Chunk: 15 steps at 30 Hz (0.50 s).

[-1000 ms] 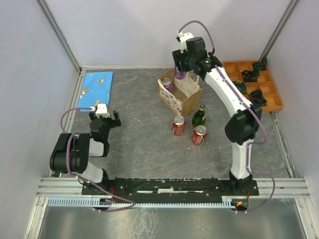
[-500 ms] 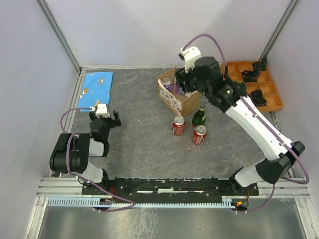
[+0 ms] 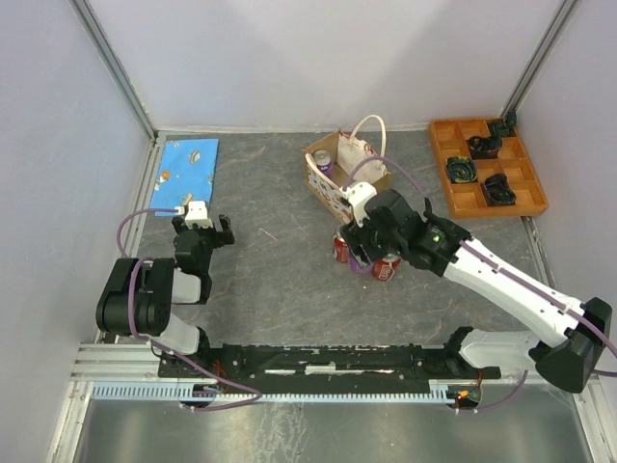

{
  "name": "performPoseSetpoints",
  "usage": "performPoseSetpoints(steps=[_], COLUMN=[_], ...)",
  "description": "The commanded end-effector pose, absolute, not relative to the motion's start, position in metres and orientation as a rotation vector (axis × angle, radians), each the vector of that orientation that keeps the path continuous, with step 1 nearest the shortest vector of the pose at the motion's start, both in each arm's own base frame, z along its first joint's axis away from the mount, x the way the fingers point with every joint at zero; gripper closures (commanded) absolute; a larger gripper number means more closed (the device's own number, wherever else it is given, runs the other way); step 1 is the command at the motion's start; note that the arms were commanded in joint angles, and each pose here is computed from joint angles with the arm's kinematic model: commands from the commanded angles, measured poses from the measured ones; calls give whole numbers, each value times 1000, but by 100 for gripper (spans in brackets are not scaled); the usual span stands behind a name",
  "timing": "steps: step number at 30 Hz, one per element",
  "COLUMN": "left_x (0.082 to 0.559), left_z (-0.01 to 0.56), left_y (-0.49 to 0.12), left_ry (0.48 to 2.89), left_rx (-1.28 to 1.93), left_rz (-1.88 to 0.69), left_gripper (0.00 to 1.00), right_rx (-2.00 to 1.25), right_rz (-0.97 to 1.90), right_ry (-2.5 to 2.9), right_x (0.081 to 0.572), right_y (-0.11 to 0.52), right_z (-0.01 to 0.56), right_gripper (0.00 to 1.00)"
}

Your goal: Take the beverage out of the canvas bag

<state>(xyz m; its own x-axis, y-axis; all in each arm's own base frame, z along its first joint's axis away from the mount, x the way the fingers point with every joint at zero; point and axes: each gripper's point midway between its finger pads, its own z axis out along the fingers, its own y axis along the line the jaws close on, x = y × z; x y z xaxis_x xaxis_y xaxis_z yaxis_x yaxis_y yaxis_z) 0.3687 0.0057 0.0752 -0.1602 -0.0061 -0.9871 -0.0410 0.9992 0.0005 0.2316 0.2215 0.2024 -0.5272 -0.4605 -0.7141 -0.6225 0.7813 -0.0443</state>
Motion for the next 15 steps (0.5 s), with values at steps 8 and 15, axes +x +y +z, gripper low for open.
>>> performPoseSetpoints(steps=[8, 15], left_x=[377, 377], left_z=[91, 92], left_y=[6, 6], left_ry=[1677, 1676], left_rx=[-44, -44], left_rz=[21, 21], left_gripper=[1, 1], right_rx=[-882, -928], right_rz=[566, 592], right_ry=[1965, 1965], right_x=[223, 222], right_y=[262, 271], right_z=[198, 180], right_gripper=[100, 100])
